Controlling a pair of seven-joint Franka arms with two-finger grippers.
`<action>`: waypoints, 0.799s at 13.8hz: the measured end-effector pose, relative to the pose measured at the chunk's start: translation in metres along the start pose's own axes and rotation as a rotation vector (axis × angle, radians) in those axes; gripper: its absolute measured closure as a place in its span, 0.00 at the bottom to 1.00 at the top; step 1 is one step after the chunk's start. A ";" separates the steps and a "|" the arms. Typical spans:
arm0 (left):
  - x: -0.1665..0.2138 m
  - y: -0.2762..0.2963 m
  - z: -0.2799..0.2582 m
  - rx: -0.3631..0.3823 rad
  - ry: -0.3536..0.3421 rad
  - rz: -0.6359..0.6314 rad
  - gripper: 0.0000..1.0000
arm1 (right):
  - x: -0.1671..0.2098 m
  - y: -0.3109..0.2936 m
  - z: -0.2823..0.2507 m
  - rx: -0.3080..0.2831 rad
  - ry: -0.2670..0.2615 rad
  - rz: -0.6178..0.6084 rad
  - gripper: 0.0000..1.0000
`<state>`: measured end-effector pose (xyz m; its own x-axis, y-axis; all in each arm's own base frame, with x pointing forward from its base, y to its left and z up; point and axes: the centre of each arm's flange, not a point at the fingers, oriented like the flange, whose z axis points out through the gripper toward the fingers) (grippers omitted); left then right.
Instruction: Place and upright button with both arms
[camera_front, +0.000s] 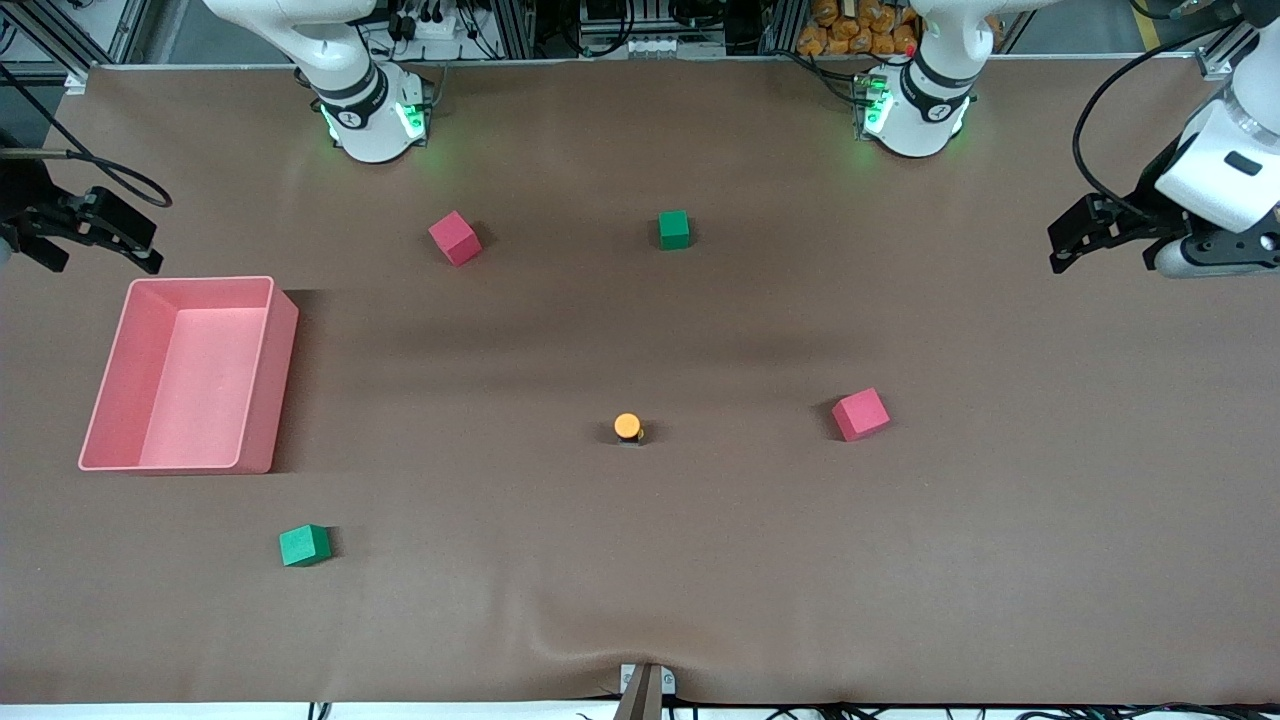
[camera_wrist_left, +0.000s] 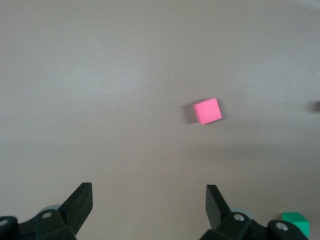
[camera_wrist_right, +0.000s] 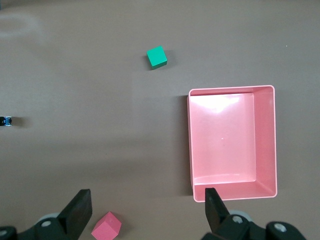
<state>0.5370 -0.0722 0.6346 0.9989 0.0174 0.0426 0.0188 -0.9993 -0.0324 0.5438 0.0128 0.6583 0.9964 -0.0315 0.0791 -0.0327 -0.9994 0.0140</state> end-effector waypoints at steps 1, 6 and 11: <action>-0.001 0.000 -0.004 0.000 -0.001 0.000 0.00 | 0.000 0.000 0.000 0.000 0.000 0.000 0.00; -0.002 0.003 -0.009 0.000 -0.001 0.005 0.00 | 0.000 0.000 0.000 0.000 0.000 0.000 0.00; -0.005 0.008 -0.033 -0.005 0.030 0.015 0.00 | 0.000 0.000 0.000 0.000 0.000 0.000 0.00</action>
<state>0.5308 -0.0814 0.6672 0.9974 0.0011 0.0723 0.0032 -0.9996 -0.0284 0.5439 0.0128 0.6582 0.9964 -0.0315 0.0788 -0.0327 -0.9994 0.0141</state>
